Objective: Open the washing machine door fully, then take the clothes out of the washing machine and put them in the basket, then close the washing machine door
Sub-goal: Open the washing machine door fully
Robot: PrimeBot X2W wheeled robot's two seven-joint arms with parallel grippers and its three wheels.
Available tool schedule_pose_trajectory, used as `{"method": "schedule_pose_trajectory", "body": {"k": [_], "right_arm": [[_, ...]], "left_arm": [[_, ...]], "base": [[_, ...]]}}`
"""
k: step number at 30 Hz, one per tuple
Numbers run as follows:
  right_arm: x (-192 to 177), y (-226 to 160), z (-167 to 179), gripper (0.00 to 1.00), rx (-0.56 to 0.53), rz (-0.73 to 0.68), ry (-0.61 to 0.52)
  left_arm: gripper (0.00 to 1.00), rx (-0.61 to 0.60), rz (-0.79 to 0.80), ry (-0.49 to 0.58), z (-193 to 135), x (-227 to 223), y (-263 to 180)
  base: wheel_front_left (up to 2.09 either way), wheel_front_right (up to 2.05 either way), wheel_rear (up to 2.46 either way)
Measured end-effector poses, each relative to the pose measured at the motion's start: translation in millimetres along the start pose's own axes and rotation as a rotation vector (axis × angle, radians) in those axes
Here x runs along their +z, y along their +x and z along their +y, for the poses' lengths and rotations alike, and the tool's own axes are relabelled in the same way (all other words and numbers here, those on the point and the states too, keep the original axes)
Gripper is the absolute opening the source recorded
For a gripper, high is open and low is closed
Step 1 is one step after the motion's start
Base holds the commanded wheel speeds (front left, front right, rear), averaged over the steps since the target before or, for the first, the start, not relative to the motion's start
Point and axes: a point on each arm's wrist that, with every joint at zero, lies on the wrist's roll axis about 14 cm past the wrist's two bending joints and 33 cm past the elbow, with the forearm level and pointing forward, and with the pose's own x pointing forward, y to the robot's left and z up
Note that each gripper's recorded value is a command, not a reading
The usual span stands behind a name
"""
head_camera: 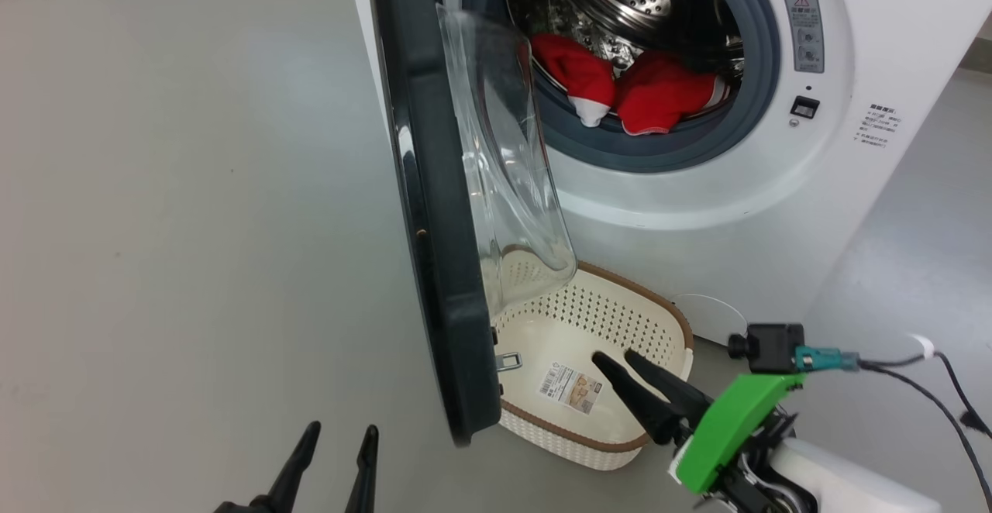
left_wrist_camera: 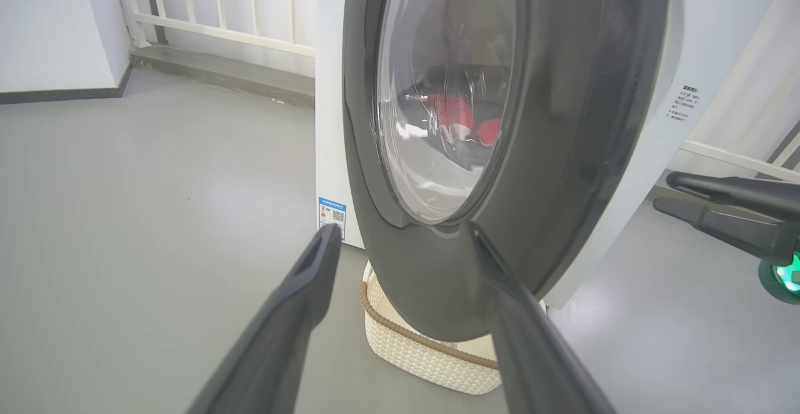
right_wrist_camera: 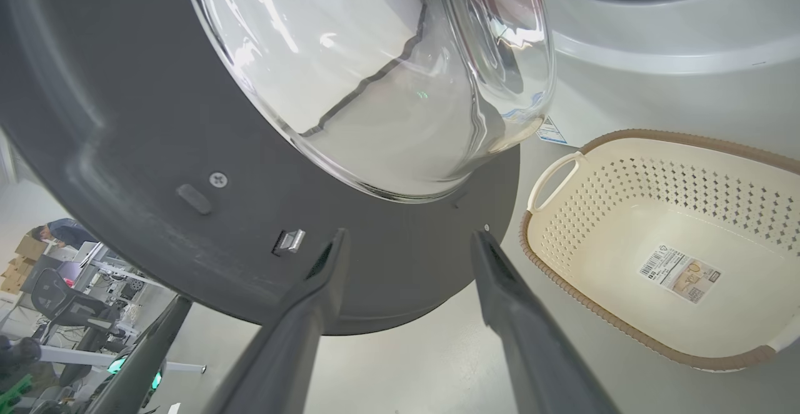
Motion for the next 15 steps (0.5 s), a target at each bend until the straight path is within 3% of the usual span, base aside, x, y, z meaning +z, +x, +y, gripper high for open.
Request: {"method": "schedule_pose_trajectory", "body": {"k": [8, 15], "right_arm": [[-5.5, -25.3, -38.6, 1.0, -0.119, -0.032, -0.03], [12.3, -41.5, -66.0, 1.0, -0.207, -0.129, -0.097]], "left_arm": [[1.0, -0.005, -0.003, 0.005, 1.3, 0.8, 3.4], [1.0, -0.013, -0.004, 0.007, 1.4, 2.0, 9.6]], "base": [[0.0, 0.0, 0.0], [0.0, 0.0, 0.0]]}}
